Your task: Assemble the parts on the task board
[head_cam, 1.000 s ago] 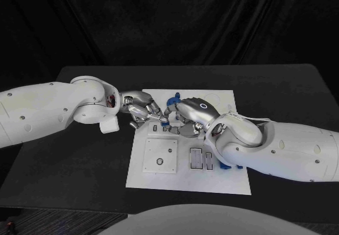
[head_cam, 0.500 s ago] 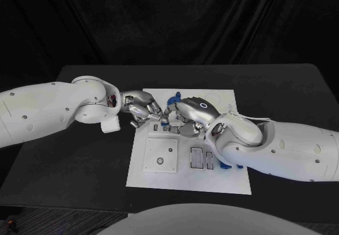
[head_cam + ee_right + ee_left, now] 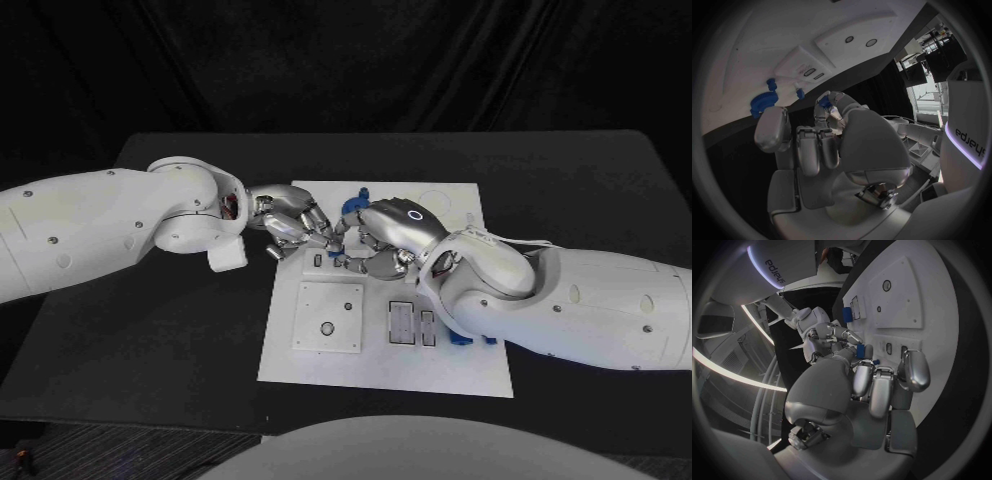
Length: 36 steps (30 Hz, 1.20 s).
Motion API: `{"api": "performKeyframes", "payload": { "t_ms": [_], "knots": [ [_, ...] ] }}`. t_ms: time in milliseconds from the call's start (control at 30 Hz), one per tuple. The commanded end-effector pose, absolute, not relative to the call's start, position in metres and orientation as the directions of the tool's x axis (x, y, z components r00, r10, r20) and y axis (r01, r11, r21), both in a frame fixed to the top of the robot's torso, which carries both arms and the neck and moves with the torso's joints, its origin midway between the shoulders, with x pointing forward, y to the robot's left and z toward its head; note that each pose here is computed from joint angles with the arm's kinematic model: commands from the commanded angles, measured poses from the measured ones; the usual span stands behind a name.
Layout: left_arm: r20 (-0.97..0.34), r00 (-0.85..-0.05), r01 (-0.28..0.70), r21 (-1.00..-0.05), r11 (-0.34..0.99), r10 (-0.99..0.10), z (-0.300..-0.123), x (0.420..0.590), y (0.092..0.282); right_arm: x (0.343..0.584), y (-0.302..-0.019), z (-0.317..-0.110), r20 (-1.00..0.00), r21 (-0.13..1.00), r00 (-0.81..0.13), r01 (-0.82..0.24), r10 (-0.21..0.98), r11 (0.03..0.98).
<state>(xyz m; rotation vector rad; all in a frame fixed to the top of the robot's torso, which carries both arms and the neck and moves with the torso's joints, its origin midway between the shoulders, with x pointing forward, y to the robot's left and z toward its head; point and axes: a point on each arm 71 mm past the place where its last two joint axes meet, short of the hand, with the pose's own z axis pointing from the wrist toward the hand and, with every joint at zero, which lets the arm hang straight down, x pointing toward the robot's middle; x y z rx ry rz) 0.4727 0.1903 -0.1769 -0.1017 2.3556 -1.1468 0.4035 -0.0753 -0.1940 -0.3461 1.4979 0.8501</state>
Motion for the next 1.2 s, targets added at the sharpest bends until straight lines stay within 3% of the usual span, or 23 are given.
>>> {"api": "performKeyframes", "payload": {
  "t_ms": [33,700,1200],
  "knots": [
    [-0.406,-0.867,0.166,-0.782,0.6,-0.289,-0.174,0.471,0.185,0.404,-0.075,-0.195,-0.954,0.29,-0.144,-0.671,0.263,0.682],
    [-0.348,-0.874,0.071,-0.781,0.621,-0.338,-0.178,0.471,0.188,0.406,-0.082,-0.195,-0.956,0.279,-0.129,-0.67,0.262,0.688],
    [-0.357,-0.865,-0.002,-0.699,0.715,-0.352,-0.185,0.472,0.197,0.414,-0.136,-0.172,-0.965,0.222,-0.03,-0.622,0.261,0.751]
  ]
}}
